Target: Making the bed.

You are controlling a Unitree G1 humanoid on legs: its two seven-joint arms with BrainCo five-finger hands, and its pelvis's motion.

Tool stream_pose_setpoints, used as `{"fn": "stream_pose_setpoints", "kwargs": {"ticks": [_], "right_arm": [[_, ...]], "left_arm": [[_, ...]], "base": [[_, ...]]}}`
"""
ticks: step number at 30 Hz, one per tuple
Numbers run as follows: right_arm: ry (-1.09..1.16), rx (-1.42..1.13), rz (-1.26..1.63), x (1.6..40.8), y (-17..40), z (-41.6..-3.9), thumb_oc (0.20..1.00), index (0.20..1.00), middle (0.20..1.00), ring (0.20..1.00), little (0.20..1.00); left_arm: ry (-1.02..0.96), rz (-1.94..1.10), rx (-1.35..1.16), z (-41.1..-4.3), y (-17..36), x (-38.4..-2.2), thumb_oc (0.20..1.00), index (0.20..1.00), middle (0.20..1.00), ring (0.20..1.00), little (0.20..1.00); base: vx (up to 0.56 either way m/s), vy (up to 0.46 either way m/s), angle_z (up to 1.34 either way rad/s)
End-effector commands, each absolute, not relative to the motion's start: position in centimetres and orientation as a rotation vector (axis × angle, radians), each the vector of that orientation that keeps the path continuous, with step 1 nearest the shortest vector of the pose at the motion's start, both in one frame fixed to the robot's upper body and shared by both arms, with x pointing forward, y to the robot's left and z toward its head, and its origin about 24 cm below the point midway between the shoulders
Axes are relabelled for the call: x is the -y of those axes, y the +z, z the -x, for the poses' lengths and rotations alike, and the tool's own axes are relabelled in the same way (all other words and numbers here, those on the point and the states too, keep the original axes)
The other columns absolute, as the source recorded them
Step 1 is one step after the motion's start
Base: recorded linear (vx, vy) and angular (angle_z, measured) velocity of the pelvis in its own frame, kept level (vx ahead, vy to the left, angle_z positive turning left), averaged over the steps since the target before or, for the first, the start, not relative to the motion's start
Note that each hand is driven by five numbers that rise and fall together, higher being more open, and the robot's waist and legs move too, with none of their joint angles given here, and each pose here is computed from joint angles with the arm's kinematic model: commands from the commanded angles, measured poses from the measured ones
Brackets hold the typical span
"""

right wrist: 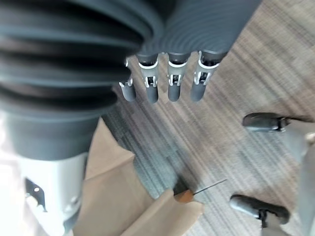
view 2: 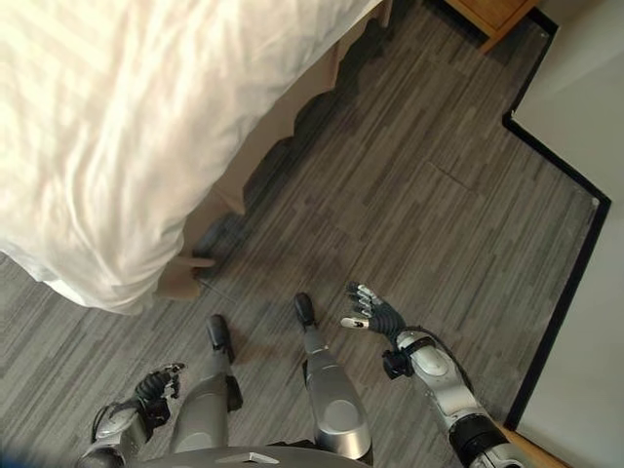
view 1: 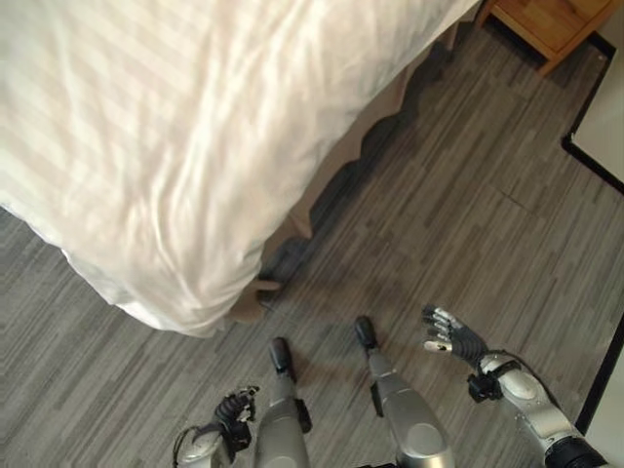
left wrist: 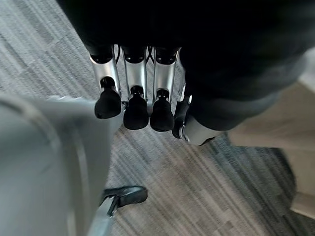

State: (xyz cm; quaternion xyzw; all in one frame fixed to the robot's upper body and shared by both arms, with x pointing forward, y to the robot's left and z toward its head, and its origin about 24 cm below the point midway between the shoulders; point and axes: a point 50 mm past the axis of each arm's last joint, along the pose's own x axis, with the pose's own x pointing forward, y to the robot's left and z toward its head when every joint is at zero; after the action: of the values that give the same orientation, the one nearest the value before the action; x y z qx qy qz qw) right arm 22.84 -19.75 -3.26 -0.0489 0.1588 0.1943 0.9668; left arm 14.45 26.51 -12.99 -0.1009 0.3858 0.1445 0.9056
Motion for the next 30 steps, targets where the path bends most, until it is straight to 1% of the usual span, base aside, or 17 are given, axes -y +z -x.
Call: {"fn": "stream_pose_setpoints", "kwargs": {"ticks": [1, 4, 5, 6, 8, 9, 10, 11, 12, 13, 15, 20, 24, 25, 27, 29, 30], "right_arm": [[0.379, -0.268, 0.095, 19.9, -2.4, -23.1, 1.000, 1.000, 1.000, 1.000, 1.000], [0.374, -0.290, 0.108, 20.1, -2.8, -23.0, 1.000, 1.000, 1.000, 1.000, 1.000], [0.363, -0.330, 0.140, 20.6, -3.6, -22.9, 1.000, 1.000, 1.000, 1.000, 1.000], [0.363, -0.330, 0.140, 20.6, -3.6, -22.9, 1.000, 1.000, 1.000, 1.000, 1.000], [0.348, -0.399, 0.225, 21.6, -4.7, -22.6, 1.000, 1.000, 1.000, 1.000, 1.000], [0.289, -0.521, 0.272, 23.2, -6.7, -21.7, 1.000, 1.000, 1.000, 1.000, 1.000], [0.289, -0.520, 0.272, 23.2, -6.7, -21.7, 1.000, 1.000, 1.000, 1.000, 1.000], [0.250, -0.610, 0.299, 24.3, -8.1, -20.7, 1.000, 1.000, 1.000, 1.000, 1.000], [0.184, -0.745, 0.361, 26.3, -9.7, -19.2, 1.000, 1.000, 1.000, 1.000, 1.000], [0.185, -0.744, 0.360, 26.2, -9.7, -19.2, 1.000, 1.000, 1.000, 1.000, 1.000], [0.086, -0.955, 0.434, 29.2, -11.4, -15.8, 1.000, 1.000, 1.000, 1.000, 1.000], [0.040, -1.043, 0.433, 30.6, -12.0, -13.4, 1.000, 1.000, 1.000, 1.000, 1.000], [-0.004, -1.046, 0.378, 30.6, -12.3, -12.2, 1.000, 1.000, 1.000, 1.000, 1.000], [-0.017, -1.034, 0.348, 30.3, -12.4, -12.2, 1.000, 1.000, 1.000, 1.000, 1.000], [-0.064, -0.902, 0.227, 29.1, -11.9, -13.8, 1.000, 1.000, 1.000, 1.000, 1.000], [-0.064, -0.903, 0.227, 29.1, -11.9, -13.8, 1.000, 1.000, 1.000, 1.000, 1.000], [-0.082, -0.798, 0.170, 28.7, -11.0, -15.2, 1.000, 1.000, 1.000, 1.000, 1.000]], "left_arm": [[0.312, 0.183, -0.742, -15.0, -12.0, -28.1, 0.200, 0.200, 0.200, 0.200, 0.200], [0.208, 0.126, -0.697, -16.7, -11.3, -27.4, 0.200, 0.200, 0.200, 0.200, 0.200], [0.092, 0.060, -0.655, -18.3, -10.4, -26.4, 0.200, 0.200, 0.200, 0.200, 0.200], [0.092, 0.060, -0.655, -18.3, -10.4, -26.4, 0.200, 0.200, 0.200, 0.200, 0.200], [-0.123, 0.036, -0.581, -20.7, -9.2, -23.5, 0.200, 0.200, 0.200, 0.200, 0.200], [-0.308, 0.034, -0.545, -21.6, -8.5, -20.5, 0.200, 0.200, 0.200, 0.200, 0.200], [-0.308, 0.033, -0.545, -21.6, -8.4, -20.5, 0.200, 0.200, 0.200, 0.200, 0.200], [-0.431, 0.015, -0.526, -21.9, -8.0, -18.7, 0.200, 0.200, 0.200, 0.200, 0.200], [-0.641, -0.033, -0.511, -21.7, -7.3, -15.8, 0.200, 0.200, 0.200, 0.200, 0.200], [-0.641, -0.033, -0.511, -21.7, -7.3, -15.8, 0.200, 0.200, 0.200, 0.200, 0.200], [-0.859, -0.070, -0.523, -20.6, -6.9, -13.6, 0.200, 0.200, 0.200, 0.200, 0.200], [-0.833, 0.014, -0.566, -19.6, -7.3, -14.7, 0.200, 0.200, 0.200, 0.200, 0.200], [-0.615, 0.064, -0.524, -20.0, -7.5, -16.9, 0.200, 0.200, 0.200, 0.200, 0.200], [-0.544, 0.082, -0.513, -20.1, -7.6, -17.4, 1.000, 1.000, 1.000, 1.000, 1.000], [-0.338, 0.158, -0.455, -20.7, -7.2, -19.2, 1.000, 1.000, 1.000, 1.000, 1.000], [-0.338, 0.158, -0.455, -20.7, -7.2, -19.2, 1.000, 1.000, 1.000, 1.000, 1.000], [-0.302, 0.162, -0.417, -20.9, -6.7, -19.6, 1.000, 1.000, 1.000, 1.000, 1.000]], "base": [[0.00, 0.000, 0.00], [0.00, 0.012, 0.01], [0.00, 0.000, 0.00], [0.00, 0.000, 0.00], [0.03, 0.007, 0.00], [0.05, 0.007, 0.01], [0.07, -0.001, 0.04], [0.08, -0.003, 0.01], [0.08, -0.003, 0.03], [0.07, 0.005, 0.05], [0.07, 0.022, 0.16], [0.06, 0.001, 0.06], [0.07, -0.011, 0.05], [0.09, -0.006, 0.05], [0.10, 0.023, 0.13], [0.05, 0.027, 0.00], [0.06, 0.181, -0.22]]}}
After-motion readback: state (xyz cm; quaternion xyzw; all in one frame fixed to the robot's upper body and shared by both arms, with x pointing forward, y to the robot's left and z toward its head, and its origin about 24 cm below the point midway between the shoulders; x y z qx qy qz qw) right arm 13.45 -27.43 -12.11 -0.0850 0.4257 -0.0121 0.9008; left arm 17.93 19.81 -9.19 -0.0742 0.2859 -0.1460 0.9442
